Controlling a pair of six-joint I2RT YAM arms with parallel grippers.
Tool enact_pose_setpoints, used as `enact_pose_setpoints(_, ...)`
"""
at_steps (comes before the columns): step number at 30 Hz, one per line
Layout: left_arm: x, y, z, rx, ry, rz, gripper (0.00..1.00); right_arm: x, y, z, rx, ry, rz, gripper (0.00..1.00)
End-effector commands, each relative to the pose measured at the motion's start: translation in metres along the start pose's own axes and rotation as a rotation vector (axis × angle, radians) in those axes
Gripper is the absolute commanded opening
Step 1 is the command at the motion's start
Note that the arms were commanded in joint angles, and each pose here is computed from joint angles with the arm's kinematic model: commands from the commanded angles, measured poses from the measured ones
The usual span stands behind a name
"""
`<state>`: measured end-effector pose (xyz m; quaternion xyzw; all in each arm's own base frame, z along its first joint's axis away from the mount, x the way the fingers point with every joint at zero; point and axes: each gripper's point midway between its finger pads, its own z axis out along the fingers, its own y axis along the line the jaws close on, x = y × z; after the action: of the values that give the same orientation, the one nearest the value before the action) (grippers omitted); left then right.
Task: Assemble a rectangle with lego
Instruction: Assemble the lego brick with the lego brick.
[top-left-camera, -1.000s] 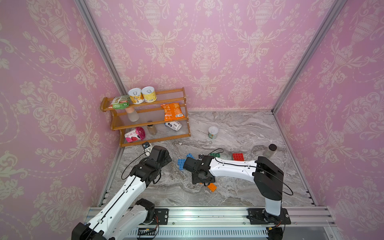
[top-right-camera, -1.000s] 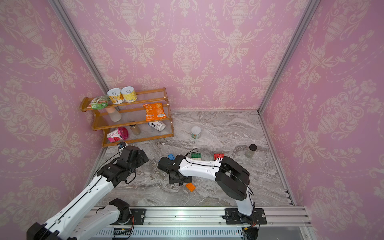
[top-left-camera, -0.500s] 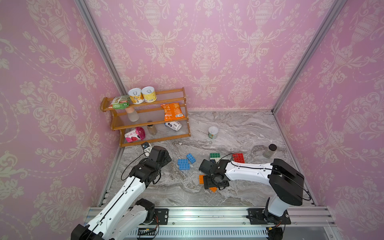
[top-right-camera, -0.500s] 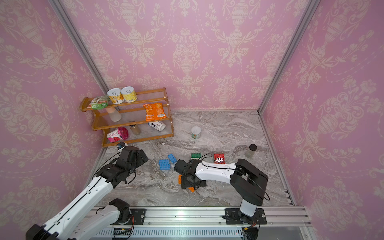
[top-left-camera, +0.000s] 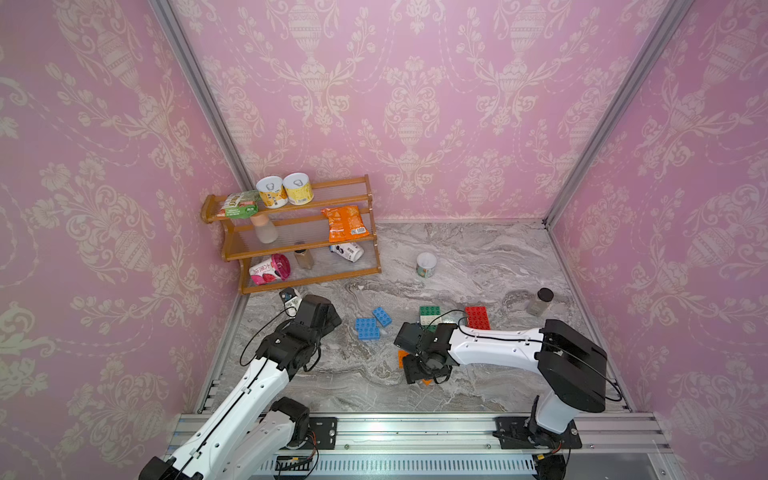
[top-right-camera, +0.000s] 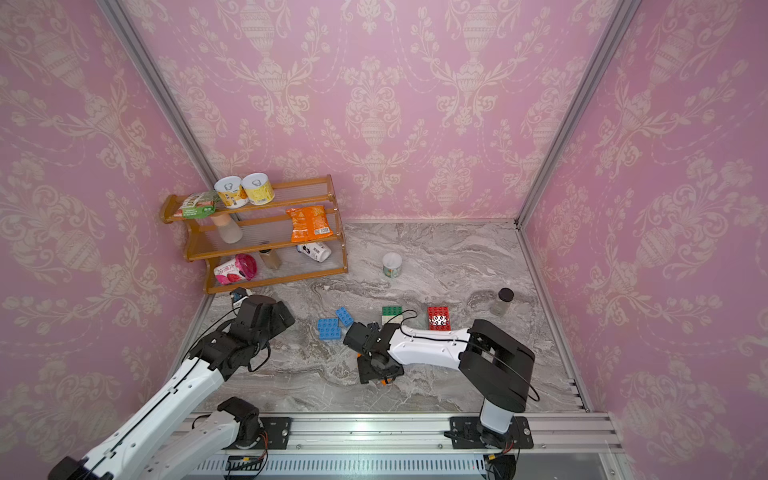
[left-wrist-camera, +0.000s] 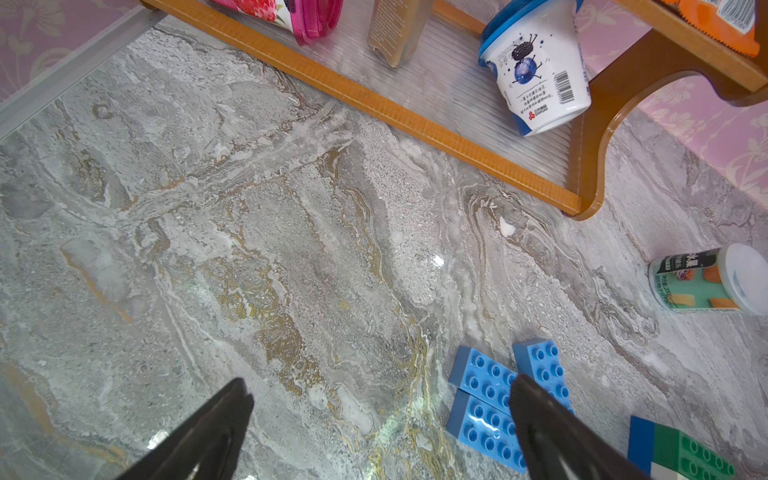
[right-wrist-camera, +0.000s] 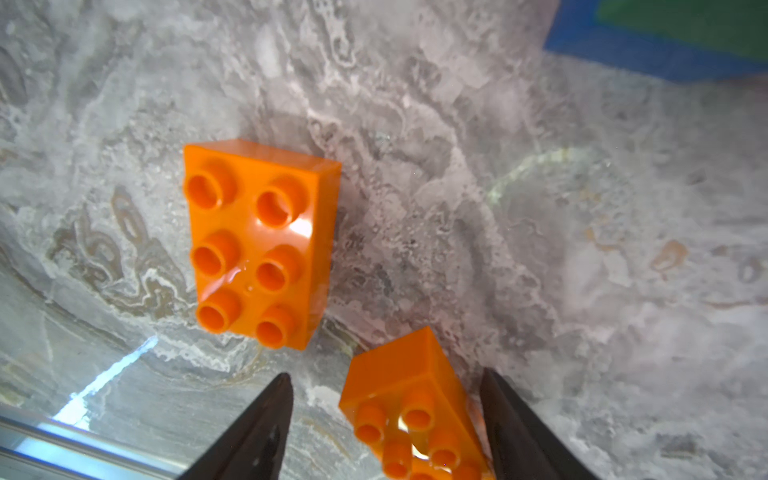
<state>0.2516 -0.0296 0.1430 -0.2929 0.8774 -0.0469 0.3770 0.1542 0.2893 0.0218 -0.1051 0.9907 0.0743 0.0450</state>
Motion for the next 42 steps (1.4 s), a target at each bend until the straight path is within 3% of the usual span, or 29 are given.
enact_pose_setpoints(1,0.003,0.01,0.0,-0.028,0.002,-0.025,0.99,0.015,-0.004,0.005,0.046,0.047,-0.013,0.69)
enact_pose_setpoints(5,0.002,0.01,-0.001,-0.024,-0.002,-0.029,0.99,0.022,-0.009,0.008,0.098,0.056,0.012,0.58)
enact_pose_setpoints(8,0.002,0.011,-0.002,-0.025,-0.004,-0.029,0.99,0.021,-0.006,0.01,0.114,0.04,0.018,0.42)
enact_pose_setpoints(11,0.003,0.012,-0.001,-0.028,-0.002,-0.029,0.99,0.019,0.004,0.011,0.105,0.034,0.033,0.36)
enact_pose_setpoints(20,0.003,0.013,-0.001,-0.035,-0.005,-0.022,0.99,0.022,0.043,0.018,0.076,0.047,0.06,0.35)
enact_pose_setpoints(31,0.001,0.01,-0.001,-0.029,-0.007,-0.007,0.99,0.009,0.027,0.018,0.187,-0.028,0.133,0.33)
enact_pose_setpoints(42,0.002,0.01,0.001,-0.031,-0.004,-0.002,0.99,0.0,0.025,0.027,0.157,-0.028,0.17,0.36)
